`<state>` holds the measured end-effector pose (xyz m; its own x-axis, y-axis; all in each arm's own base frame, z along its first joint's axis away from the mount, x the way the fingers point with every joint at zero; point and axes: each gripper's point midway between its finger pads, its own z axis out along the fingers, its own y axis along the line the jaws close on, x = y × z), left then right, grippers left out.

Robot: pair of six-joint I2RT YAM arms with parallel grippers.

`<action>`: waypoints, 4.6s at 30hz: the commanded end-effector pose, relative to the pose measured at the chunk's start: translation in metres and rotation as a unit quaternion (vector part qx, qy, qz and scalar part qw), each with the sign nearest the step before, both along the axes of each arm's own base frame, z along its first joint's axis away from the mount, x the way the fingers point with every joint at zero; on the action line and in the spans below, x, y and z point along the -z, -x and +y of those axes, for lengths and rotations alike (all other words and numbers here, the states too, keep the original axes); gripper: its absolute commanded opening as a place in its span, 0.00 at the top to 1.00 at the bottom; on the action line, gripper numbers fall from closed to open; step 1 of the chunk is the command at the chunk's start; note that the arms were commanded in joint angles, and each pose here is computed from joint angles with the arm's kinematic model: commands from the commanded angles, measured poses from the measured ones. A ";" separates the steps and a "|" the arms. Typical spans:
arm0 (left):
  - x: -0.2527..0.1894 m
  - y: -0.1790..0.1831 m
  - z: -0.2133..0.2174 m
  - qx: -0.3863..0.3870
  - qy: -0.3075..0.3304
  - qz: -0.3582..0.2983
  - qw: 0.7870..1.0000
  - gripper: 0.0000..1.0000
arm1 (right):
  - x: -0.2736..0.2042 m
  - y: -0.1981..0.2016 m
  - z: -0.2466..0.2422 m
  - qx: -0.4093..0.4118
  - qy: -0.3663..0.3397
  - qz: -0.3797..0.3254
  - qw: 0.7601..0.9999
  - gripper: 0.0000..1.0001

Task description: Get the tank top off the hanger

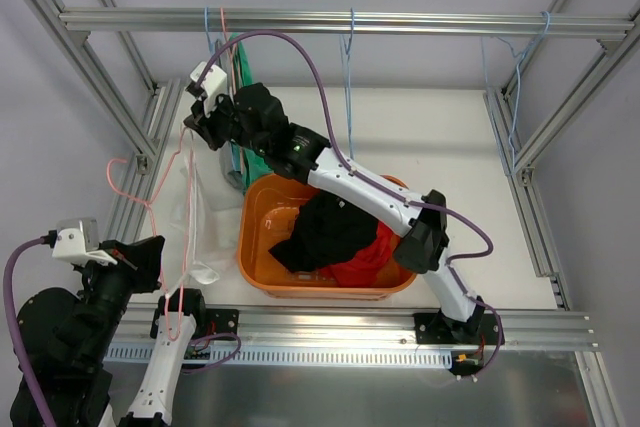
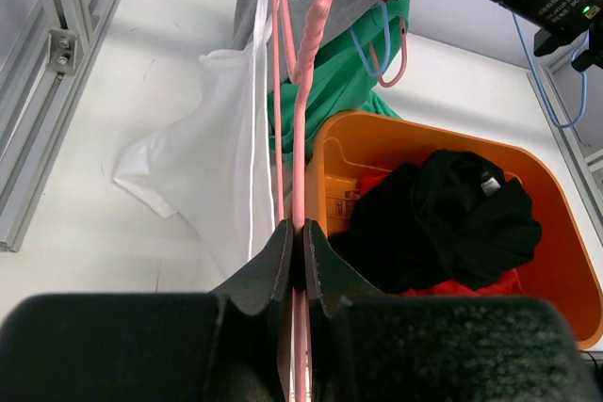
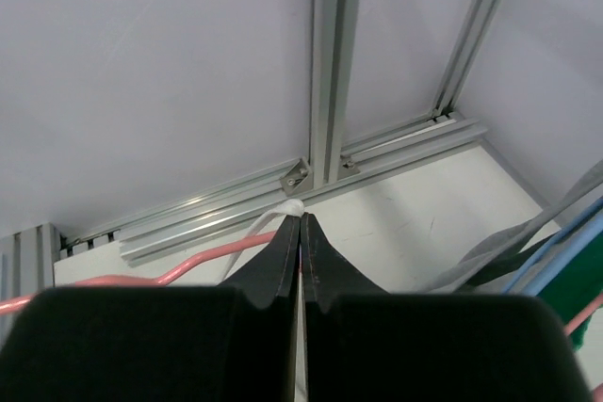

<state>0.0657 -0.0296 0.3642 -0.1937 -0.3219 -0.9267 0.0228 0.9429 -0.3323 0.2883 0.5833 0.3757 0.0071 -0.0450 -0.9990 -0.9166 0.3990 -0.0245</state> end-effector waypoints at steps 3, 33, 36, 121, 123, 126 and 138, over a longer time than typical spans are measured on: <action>-0.018 0.005 -0.002 0.010 -0.007 -0.039 0.999 1.00 | -0.045 -0.021 -0.006 0.031 -0.056 -0.039 0.997 1.00; -0.193 -0.110 0.018 -0.050 -0.019 -0.408 0.912 1.00 | -0.060 0.075 -0.039 -0.120 -0.023 -0.029 0.992 0.99; -0.204 -0.111 0.015 -0.044 -0.053 -0.435 0.898 1.00 | -0.039 0.089 -0.038 -0.122 0.001 -0.021 0.992 1.00; -0.156 -0.031 0.009 -0.044 -0.069 -0.652 0.754 1.00 | 0.054 0.152 -0.038 -0.157 0.046 0.154 0.974 1.00; -0.149 -0.049 0.018 -0.067 -0.062 -0.631 0.771 1.00 | 0.058 0.142 -0.036 -0.141 0.048 0.155 0.977 1.00; -0.141 -0.066 0.021 -0.069 -0.048 -0.590 0.803 1.00 | 0.070 0.123 -0.039 -0.116 0.056 0.176 0.976 1.00; -0.050 -0.154 0.024 -0.054 -0.071 -0.174 0.981 0.49 | 0.126 0.181 -0.061 -0.197 0.127 0.198 0.952 1.00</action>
<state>0.1719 0.0066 0.5057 0.5884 -0.1880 -0.7864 0.0438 0.9786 -0.2012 0.1442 0.5293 0.2582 -0.3275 -0.3122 -0.8918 -0.9441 0.1463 0.2955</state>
